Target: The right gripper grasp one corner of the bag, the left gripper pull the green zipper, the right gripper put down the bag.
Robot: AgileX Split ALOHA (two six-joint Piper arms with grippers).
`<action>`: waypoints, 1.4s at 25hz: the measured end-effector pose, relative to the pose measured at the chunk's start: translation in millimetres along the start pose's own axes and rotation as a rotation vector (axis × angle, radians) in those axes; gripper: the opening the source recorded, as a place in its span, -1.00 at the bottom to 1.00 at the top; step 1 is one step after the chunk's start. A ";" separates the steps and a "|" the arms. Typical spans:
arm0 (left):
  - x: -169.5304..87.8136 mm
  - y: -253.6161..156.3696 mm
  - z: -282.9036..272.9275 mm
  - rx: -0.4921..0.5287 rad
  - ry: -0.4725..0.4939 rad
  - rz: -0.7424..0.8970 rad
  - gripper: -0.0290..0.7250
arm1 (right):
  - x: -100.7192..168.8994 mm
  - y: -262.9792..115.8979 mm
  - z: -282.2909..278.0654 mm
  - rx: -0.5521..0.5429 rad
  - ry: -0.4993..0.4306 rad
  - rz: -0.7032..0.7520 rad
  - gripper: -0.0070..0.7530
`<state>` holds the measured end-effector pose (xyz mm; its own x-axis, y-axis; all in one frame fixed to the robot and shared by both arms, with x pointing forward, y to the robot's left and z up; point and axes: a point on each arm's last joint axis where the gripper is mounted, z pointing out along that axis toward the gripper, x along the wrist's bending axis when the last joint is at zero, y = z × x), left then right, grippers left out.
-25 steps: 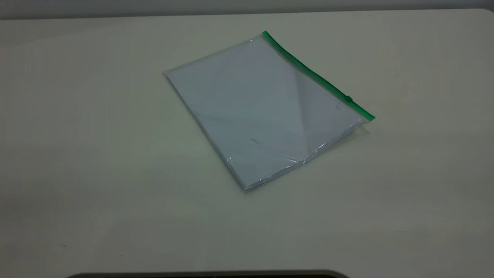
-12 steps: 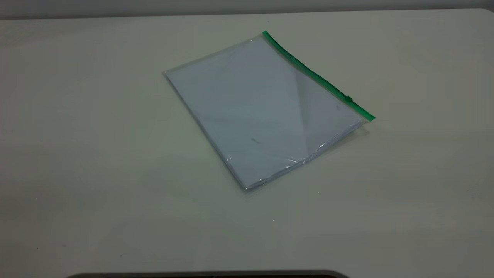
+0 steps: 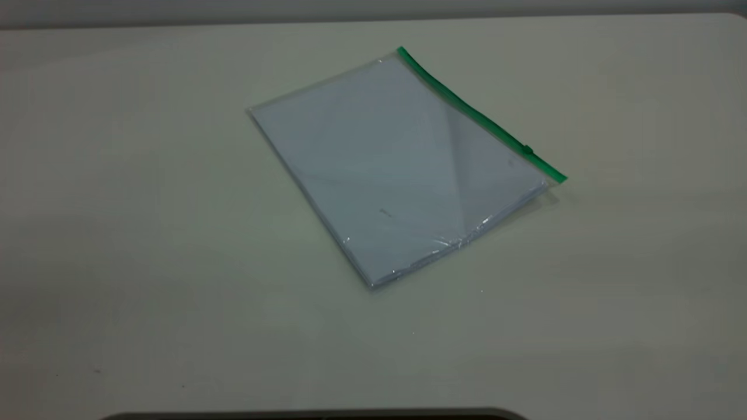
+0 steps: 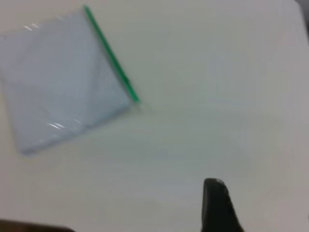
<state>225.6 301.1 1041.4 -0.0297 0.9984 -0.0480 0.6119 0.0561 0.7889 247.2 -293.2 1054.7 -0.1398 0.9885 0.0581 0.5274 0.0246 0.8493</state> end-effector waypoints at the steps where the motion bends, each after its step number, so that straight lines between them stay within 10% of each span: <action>1: -1.5 7.9 0.4 -0.006 -0.012 -0.007 0.58 | 1.9 9.3 5.5 -0.006 0.020 0.003 0.28; 13: -15.9 117.1 77.3 0.140 -0.102 0.110 0.58 | 3.7 63.3 160.6 0.187 0.089 0.025 0.28; 27: -31.1 150.8 171.5 0.285 -0.268 0.182 0.58 | 4.6 16.1 343.9 0.554 0.247 0.165 0.28; 35: -34.1 154.6 185.2 0.283 -0.302 0.197 0.58 | -48.4 -19.1 409.9 0.595 0.378 0.356 0.28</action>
<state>467.6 274.7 1051.6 0.3147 0.9411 -0.1235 0.7760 -0.1802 0.6044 587.5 -280.3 820.6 -0.0972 0.8366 0.5391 0.9388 -0.1028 0.3288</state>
